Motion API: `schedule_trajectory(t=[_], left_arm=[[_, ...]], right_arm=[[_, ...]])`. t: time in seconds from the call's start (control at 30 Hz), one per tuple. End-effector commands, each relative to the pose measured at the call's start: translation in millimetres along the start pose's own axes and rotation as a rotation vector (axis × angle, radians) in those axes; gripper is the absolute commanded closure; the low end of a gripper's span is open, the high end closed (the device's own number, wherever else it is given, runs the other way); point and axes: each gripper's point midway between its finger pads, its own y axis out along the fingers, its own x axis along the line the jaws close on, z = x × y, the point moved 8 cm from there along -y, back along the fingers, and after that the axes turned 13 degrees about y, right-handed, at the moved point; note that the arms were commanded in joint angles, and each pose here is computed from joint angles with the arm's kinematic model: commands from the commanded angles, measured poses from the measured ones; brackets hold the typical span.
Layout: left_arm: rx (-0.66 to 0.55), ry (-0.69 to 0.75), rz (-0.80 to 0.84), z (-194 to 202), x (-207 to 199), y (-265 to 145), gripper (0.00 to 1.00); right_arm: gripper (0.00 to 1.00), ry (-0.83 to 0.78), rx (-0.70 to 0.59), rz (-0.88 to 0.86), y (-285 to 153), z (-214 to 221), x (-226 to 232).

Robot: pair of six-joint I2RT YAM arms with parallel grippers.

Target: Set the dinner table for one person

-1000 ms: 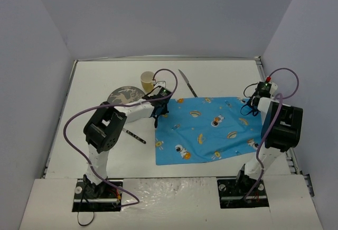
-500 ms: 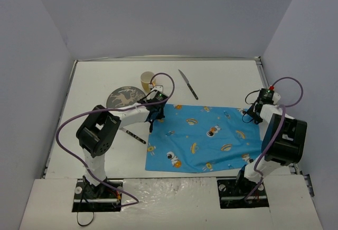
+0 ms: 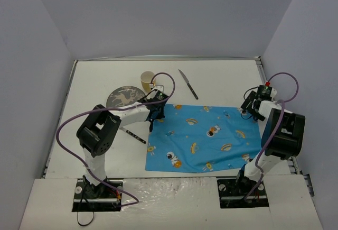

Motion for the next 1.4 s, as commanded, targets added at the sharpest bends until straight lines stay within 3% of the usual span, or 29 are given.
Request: schedule_trajectory(t=[0.0,0.23,0.37,0.47,0.77,1.0,1.23,1.37], left_arm=[[0.116,0.056,-0.027,21,9,1,1.0],[0.116,0.054,-0.026,22,9,1,1.0],[0.119,0.053,-0.028,23,9,2,1.0],[0.121,0.051,-0.026,24,9,2,1.0],[0.115,0.043,-0.033,22,13,2,1.0],[0.034,0.041,-0.015,6,15,-17,1.0],[-0.198,0.004,0.003,-29,28,-79,1.0],[-0.362,0.007,0.009,-44,32,-125,1.0]], right_arm=[[0.25,-0.023,0.035,0.024,7,8,1],[0.23,-0.057,0.041,0.102,14,17,-1],[0.28,-0.065,0.068,0.107,19,21,-1],[0.39,-0.071,0.099,0.099,24,28,0],[0.98,-0.094,0.108,0.072,28,26,5],[1.0,-0.082,-0.036,-0.017,-10,-5,26],[1.0,0.003,-0.335,-0.129,-99,-56,38],[1.0,0.025,-0.425,-0.171,-130,-67,37]])
